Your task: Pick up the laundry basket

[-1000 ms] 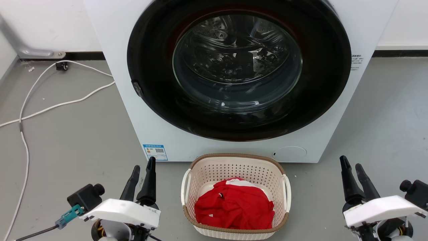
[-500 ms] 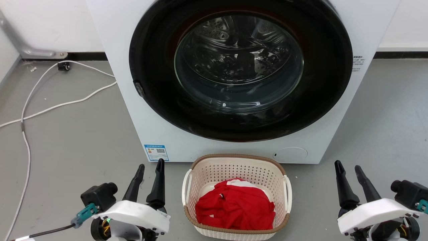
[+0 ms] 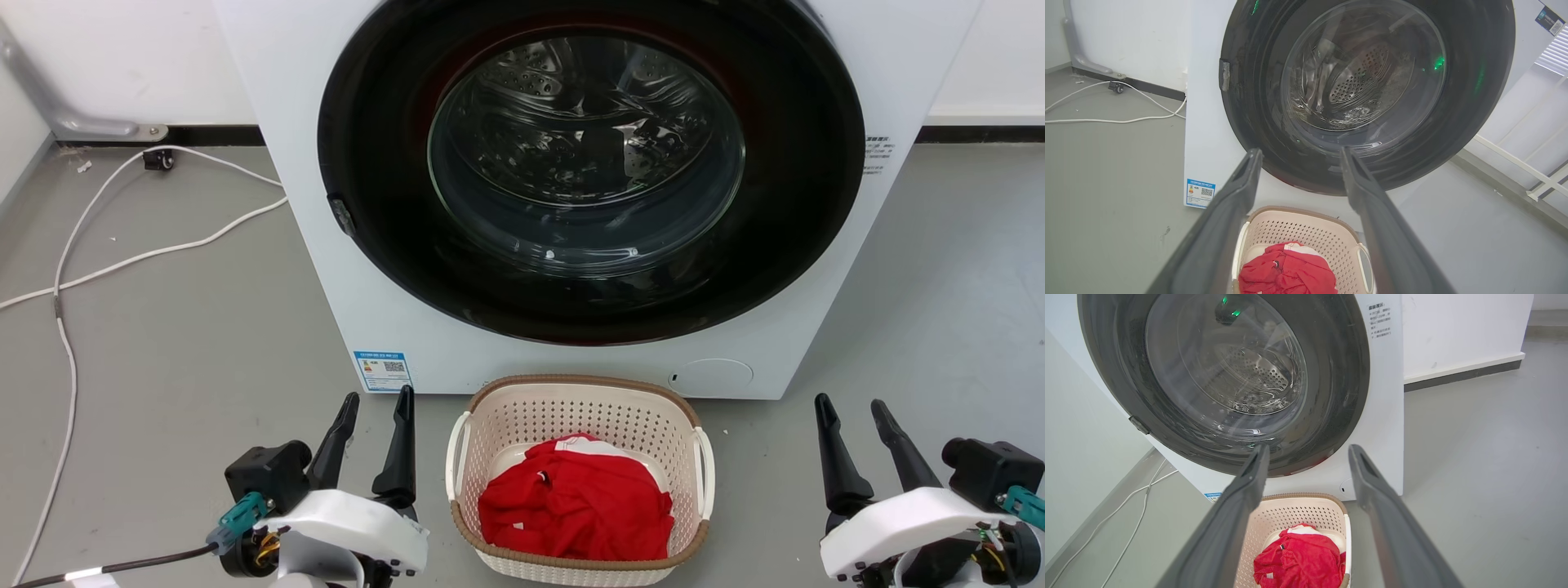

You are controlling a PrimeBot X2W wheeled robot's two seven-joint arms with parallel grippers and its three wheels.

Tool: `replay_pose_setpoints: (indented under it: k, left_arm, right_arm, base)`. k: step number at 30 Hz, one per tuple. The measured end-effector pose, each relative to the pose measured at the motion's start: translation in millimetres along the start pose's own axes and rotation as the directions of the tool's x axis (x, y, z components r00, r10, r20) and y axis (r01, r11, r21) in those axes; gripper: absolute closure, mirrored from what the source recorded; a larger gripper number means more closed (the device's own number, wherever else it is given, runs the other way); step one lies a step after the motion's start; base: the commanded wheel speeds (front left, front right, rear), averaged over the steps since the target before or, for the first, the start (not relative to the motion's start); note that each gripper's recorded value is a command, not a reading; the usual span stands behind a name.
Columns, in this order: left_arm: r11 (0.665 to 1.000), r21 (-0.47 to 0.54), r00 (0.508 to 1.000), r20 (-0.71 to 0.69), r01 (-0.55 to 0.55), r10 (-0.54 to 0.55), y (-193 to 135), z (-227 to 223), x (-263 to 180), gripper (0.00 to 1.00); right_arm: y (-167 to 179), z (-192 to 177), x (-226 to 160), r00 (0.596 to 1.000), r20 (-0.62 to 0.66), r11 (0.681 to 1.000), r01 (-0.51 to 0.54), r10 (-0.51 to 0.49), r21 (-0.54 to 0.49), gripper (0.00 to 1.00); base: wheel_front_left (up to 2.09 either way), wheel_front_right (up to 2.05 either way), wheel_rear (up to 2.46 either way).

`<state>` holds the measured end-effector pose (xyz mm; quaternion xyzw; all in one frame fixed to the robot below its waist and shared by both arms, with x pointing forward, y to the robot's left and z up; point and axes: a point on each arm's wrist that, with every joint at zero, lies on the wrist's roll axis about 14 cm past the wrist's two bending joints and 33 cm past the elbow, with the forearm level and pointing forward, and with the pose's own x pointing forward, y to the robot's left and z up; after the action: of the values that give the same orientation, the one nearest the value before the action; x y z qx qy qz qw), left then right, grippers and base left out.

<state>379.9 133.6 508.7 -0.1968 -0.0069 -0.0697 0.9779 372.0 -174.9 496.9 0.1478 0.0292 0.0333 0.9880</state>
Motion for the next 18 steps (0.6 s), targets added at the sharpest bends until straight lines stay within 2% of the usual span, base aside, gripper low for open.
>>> replay_pose_setpoints:
  k: [18]
  left_arm:
    - [0.985, 0.170, 1.000, 0.015, -0.001, -0.002, 2.6, 0.3, 0.7, 0.00]
  right_arm:
    - [-2.1, 1.0, 2.7, 1.000, -0.002, 0.990, 0.001, -0.001, -0.140, 0.00]
  base:
    - [0.00, 0.00, 0.00]
